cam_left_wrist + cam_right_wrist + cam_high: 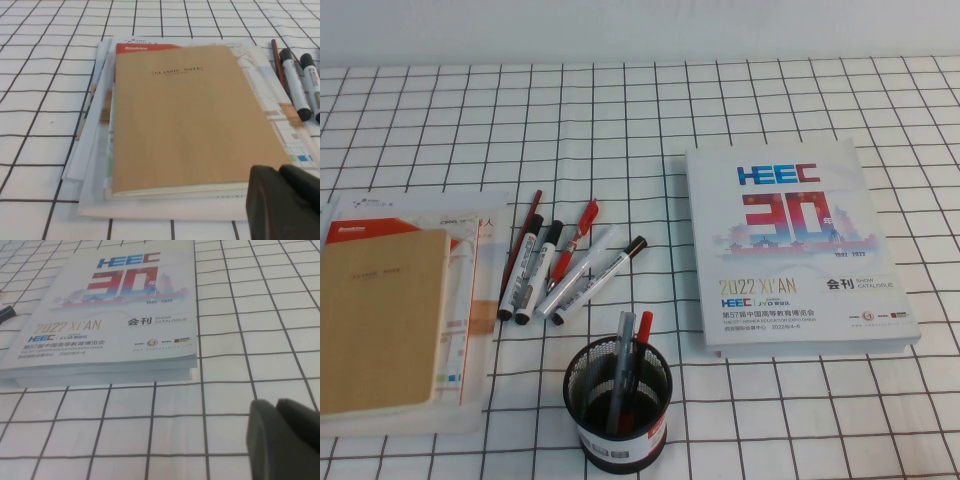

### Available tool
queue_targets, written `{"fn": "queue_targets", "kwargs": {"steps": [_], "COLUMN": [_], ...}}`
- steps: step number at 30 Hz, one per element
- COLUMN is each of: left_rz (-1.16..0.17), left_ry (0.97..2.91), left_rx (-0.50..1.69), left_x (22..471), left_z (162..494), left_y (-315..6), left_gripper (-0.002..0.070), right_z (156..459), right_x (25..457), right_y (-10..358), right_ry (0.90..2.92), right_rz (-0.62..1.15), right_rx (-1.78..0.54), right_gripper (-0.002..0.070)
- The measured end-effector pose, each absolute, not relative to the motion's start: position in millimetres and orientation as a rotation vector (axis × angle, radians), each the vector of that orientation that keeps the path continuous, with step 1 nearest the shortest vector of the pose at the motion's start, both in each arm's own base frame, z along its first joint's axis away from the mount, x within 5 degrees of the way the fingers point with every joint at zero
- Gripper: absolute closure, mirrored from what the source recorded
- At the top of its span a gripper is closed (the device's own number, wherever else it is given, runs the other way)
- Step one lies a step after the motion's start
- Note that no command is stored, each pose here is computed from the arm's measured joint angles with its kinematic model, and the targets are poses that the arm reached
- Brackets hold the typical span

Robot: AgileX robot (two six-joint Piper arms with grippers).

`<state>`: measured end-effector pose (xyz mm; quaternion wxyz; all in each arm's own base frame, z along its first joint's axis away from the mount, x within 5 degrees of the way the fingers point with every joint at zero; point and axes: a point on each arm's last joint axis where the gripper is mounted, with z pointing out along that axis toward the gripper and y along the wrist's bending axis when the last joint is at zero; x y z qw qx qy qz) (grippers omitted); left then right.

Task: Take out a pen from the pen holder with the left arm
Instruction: 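Take a marker out of the pen holder and lay it on the table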

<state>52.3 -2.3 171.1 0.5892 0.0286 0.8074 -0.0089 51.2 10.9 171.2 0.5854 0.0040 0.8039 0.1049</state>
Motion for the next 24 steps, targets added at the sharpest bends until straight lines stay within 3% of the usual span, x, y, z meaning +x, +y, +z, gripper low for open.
{"fn": "queue_targets", "kwargs": {"steps": [18, 24], "left_rz": [0.010, -0.098], "left_ry": [1.859, 1.717], "left_rx": [0.086, 0.009], "left_x": [52.9, 55.6], "left_z": [172.9, 185.8], "left_y": [-1.3, -4.3], "left_gripper": [0.0677, 0.0677], "right_z": [171.2, 171.2], "right_x": [51.2, 51.2], "right_y": [10.9, 10.9], "right_ry": [1.875, 1.875], "right_rz": [0.245, 0.245], "right_rx": [0.009, 0.009], "right_gripper": [0.0691, 0.0691]}}
